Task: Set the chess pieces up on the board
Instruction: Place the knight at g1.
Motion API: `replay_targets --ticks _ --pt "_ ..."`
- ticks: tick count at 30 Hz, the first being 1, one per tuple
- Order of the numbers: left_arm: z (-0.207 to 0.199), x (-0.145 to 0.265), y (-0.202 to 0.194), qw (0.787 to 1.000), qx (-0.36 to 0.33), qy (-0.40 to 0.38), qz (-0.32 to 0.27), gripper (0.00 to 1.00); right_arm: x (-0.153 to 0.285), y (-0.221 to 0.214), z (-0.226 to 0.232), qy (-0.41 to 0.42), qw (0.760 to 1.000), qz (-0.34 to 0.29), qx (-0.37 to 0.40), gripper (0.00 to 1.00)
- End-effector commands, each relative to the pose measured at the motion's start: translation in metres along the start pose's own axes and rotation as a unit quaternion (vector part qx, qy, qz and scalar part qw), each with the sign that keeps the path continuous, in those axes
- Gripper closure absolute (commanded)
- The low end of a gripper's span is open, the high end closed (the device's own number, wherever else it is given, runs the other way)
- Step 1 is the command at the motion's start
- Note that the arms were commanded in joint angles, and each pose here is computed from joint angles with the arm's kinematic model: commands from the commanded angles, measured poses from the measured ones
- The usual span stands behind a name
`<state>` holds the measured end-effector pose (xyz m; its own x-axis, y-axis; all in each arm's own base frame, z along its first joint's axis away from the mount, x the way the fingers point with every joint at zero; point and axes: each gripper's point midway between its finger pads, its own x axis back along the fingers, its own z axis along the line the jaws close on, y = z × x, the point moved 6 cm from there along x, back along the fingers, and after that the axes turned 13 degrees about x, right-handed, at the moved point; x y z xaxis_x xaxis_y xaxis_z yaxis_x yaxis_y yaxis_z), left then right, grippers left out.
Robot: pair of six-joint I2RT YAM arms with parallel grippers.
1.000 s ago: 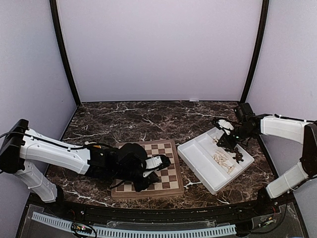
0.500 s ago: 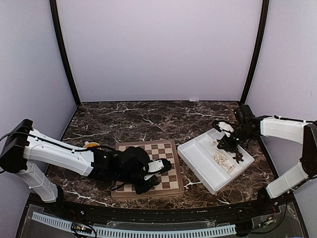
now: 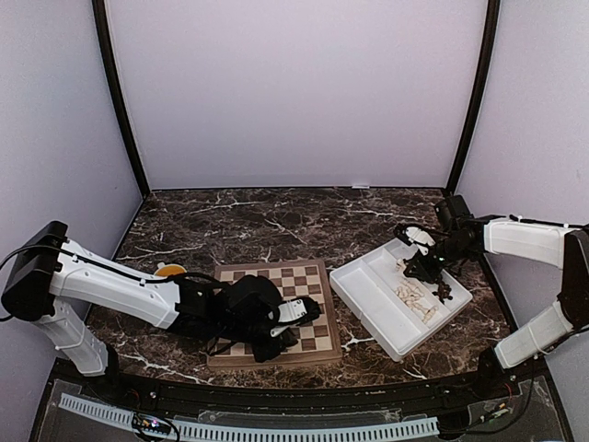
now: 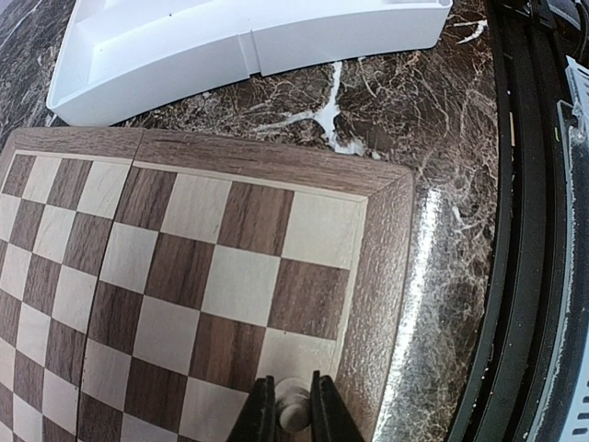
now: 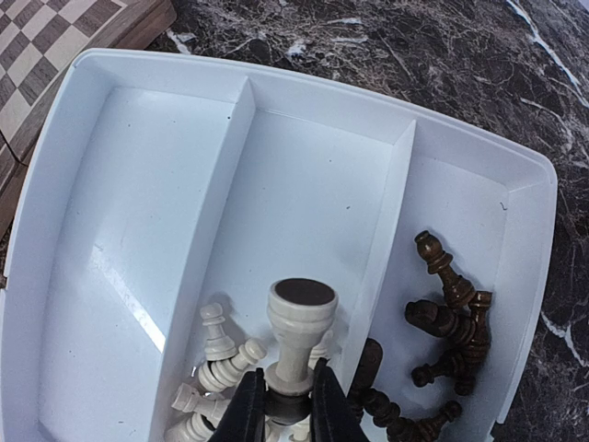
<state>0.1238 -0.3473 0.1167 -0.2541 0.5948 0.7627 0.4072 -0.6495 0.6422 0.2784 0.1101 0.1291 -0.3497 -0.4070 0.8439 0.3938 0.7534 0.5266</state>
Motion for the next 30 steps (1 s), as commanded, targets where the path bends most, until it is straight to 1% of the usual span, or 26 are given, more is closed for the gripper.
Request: replay_targets --ticks 1,4,9,13,17,20,22,25,28,30 --pt "-0.0012 -0.0032 -0.0023 1.0 -0.004 0.001 0.009 0.97 0.0024 0.0025 -0.0017 -0.01 1.0 -0.008 0.003 0.95" --pt "-0.0013 -0.0027 -0.0032 1.0 -0.004 0.002 0.01 0.91 0.0021 0.0027 -0.0011 -0.009 1.0 -0.008 0.004 0.95" --pt "-0.0011 0.0011 -0.0021 1.0 -0.003 0.003 0.006 0.84 0.002 0.0026 -0.001 -0.01 1.0 -0.007 0.004 0.95" --pt "-0.0007 0.0021 -0.0019 1.0 -0.003 0.006 0.005 0.75 0.002 0.0028 -0.0006 -0.009 1.0 -0.007 0.004 0.95" --pt "-0.0015 0.0019 -0.0018 1.0 -0.003 0.005 0.006 0.72 0.0019 0.0028 -0.0006 -0.009 1.0 -0.007 0.004 0.95" --pt "-0.0018 0.0017 -0.0015 1.0 -0.003 0.005 0.006 0.74 0.0019 0.003 -0.0008 -0.01 1.0 -0.007 0.005 0.95" --pt "-0.0024 0.0016 -0.0012 1.0 -0.003 0.002 0.006 0.77 0.002 0.0033 -0.0005 -0.009 1.0 -0.008 0.005 0.95" --pt "-0.0029 0.0014 -0.001 1.0 -0.003 -0.001 0.007 0.85 0.0018 0.0032 -0.0004 -0.009 1.0 -0.007 0.005 0.95" --pt "-0.0039 0.0013 -0.0004 1.0 -0.002 -0.004 0.006 0.9 0.0018 0.0033 -0.0005 -0.009 1.0 -0.007 0.005 0.95" --pt "-0.0047 0.0017 0.0013 1.0 0.0 -0.007 0.002 0.92 0.0015 0.0034 0.0 -0.008 1.0 -0.008 0.006 0.95"
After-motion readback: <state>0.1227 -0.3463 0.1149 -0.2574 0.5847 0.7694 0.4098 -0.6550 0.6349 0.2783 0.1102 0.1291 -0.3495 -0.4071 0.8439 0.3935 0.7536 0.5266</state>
